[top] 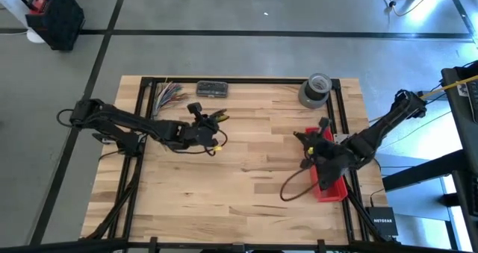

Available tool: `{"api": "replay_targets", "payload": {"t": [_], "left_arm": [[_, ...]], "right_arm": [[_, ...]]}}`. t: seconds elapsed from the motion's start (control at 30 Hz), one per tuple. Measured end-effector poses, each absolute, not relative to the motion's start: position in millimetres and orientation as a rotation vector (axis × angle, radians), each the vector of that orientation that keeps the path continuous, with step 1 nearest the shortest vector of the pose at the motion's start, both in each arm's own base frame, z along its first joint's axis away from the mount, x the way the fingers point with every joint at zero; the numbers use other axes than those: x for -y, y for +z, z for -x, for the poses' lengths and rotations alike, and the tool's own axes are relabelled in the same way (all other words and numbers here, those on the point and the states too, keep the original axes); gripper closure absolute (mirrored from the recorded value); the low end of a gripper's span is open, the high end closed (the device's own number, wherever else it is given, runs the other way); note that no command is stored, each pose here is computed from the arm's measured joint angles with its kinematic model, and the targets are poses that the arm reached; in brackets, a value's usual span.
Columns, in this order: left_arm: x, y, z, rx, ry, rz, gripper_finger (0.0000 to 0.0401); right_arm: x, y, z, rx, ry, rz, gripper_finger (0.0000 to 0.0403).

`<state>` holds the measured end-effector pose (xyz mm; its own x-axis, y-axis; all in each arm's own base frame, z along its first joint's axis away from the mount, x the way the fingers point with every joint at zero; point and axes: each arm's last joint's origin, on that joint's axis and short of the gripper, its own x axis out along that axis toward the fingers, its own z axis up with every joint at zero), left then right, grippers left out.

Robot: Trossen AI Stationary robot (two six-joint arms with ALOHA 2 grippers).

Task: Coil cords
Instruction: Uncoil the yellow wire from the black spool

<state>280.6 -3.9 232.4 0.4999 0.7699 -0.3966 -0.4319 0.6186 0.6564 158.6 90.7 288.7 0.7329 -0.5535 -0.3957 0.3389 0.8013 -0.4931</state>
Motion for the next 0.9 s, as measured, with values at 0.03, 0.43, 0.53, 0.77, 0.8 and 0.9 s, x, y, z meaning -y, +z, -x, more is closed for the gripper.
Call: {"api": "replay_targets", "payload": {"t": [0.03, 0.43, 0.53, 0.77, 0.8, 0.9], "left_arm": [[7.4, 236.8, -279.0, -0.71, 0.758, -0.514, 0.0401], [35.8, 283.7, -269.1, -0.375, 0.703, -0.351, 0.0401], [36.6, 286.2, -270.2, -0.344, 0.705, -0.328, 0.0401], [35.1, 286.0, -271.0, -0.335, 0.714, -0.306, 0.0401], [35.3, 286.2, -271.1, -0.333, 0.714, -0.304, 0.0401], [36.0, 286.6, -271.5, -0.324, 0.699, -0.29, 0.0401]], "right_arm": [[-89.2, 275.8, -156.1, -0.59, -0.506, 0.383, 0.04], [-86.3, 183.7, -172.1, -0.761, -0.33, -0.011, 0.0339], [-89.9, 202.1, -181.4, -0.875, -0.13, -0.116, 0.0293], [-88.0, 248.5, -200.7, -0.754, -0.078, -0.032, 0.0244], [-87.1, 251.7, -205.0, -0.669, -0.142, 0.021, 0.0243], [-81.6, 252.9, -221.0, -0.451, -0.365, 0.152, 0.0243]]}}
